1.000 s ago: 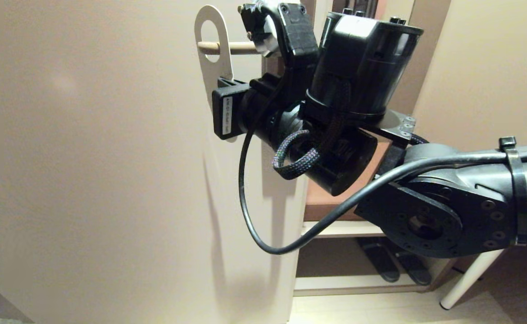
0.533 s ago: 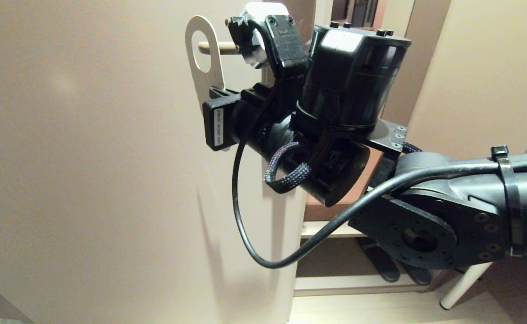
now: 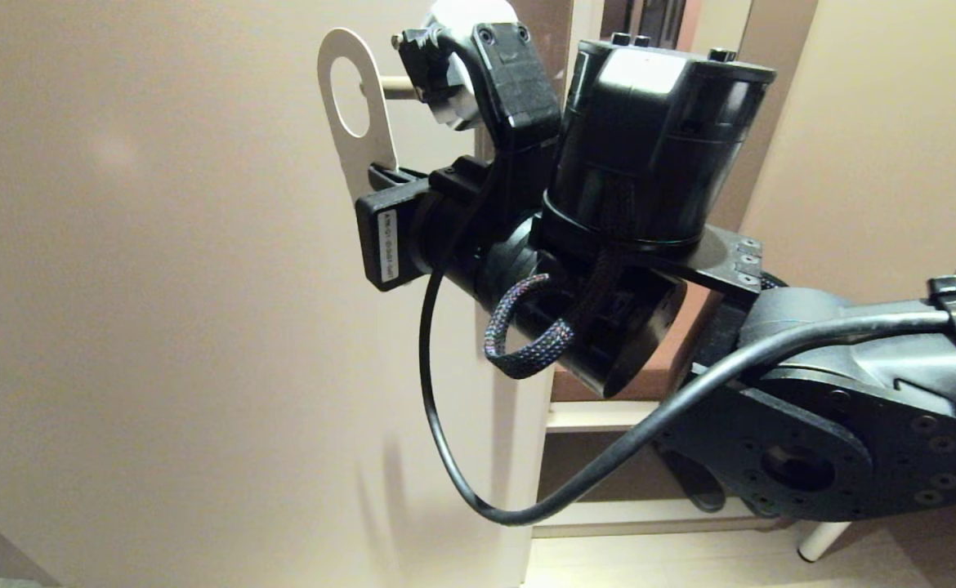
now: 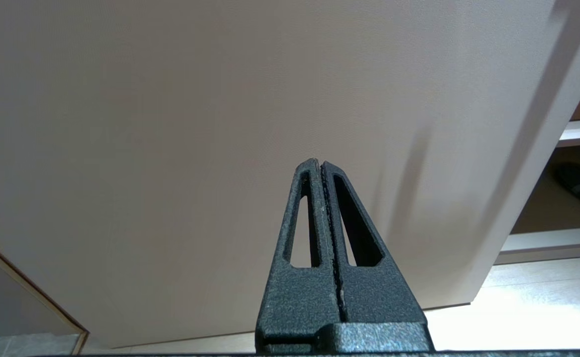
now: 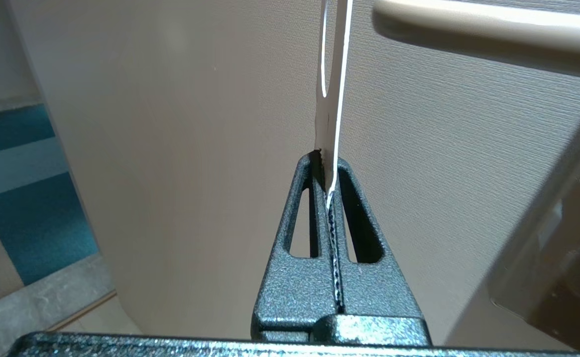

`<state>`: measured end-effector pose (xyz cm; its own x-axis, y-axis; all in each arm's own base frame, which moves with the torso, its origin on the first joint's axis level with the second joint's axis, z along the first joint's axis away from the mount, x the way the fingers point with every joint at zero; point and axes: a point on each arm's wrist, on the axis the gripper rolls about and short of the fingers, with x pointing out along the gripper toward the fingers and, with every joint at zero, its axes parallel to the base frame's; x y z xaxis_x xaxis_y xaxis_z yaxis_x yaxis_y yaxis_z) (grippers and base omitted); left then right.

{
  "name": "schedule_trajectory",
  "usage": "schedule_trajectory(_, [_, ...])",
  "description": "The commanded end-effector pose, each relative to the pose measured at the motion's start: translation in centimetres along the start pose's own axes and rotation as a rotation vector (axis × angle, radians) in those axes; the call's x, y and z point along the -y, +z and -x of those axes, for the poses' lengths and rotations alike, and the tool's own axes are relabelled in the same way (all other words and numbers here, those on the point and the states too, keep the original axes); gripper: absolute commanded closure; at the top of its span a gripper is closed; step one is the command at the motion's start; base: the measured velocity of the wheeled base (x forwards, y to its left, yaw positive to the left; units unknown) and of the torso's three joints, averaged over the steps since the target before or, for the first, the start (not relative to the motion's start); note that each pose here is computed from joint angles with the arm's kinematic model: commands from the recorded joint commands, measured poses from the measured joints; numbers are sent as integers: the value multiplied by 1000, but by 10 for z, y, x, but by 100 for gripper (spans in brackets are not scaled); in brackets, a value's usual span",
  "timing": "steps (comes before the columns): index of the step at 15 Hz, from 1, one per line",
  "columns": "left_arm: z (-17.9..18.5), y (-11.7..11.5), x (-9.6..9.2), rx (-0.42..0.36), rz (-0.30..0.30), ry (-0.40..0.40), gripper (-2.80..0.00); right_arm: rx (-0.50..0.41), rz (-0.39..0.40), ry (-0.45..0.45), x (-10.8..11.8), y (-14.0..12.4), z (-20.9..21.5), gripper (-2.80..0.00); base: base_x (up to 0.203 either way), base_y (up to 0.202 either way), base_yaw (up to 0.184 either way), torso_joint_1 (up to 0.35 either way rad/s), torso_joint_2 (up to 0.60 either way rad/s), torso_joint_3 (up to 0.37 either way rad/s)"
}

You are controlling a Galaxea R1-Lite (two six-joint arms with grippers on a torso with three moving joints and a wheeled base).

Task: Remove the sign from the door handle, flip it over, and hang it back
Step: Hand it to the other hand

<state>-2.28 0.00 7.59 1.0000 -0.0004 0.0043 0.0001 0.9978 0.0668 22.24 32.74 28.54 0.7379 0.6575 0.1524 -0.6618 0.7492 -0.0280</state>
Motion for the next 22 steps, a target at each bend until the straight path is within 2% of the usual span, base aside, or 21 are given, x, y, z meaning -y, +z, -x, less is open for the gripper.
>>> schedule_trajectory(1, [0, 0, 0, -1, -1, 0, 0, 13, -2, -3, 3, 9, 10, 0, 0, 0, 0, 0, 0, 0])
schedule_trajectory(8, [0, 0, 0, -1, -1, 0, 0, -23, 11, -22, 24, 17, 60, 0, 0, 0, 0, 0, 0, 0])
schedule_trajectory(15, [0, 0, 0, -1, -1, 0, 0, -65, 39, -31, 47, 17, 146, 0, 0, 0, 0, 0, 0, 0])
schedule_trajectory(18, [0, 0, 0, -1, -1, 0, 0, -69, 65, -132, 77, 11, 192, 0, 0, 0, 0, 0, 0, 0])
schedule_trajectory(20, [0, 0, 0, -1, -1, 0, 0, -87, 85, -262, 102, 0, 222, 0, 0, 0, 0, 0, 0, 0])
schedule_trajectory(22, [0, 0, 0, -1, -1, 0, 0, -98, 98, -372, 117, -12, 255, 0, 0, 0, 0, 0, 0, 0])
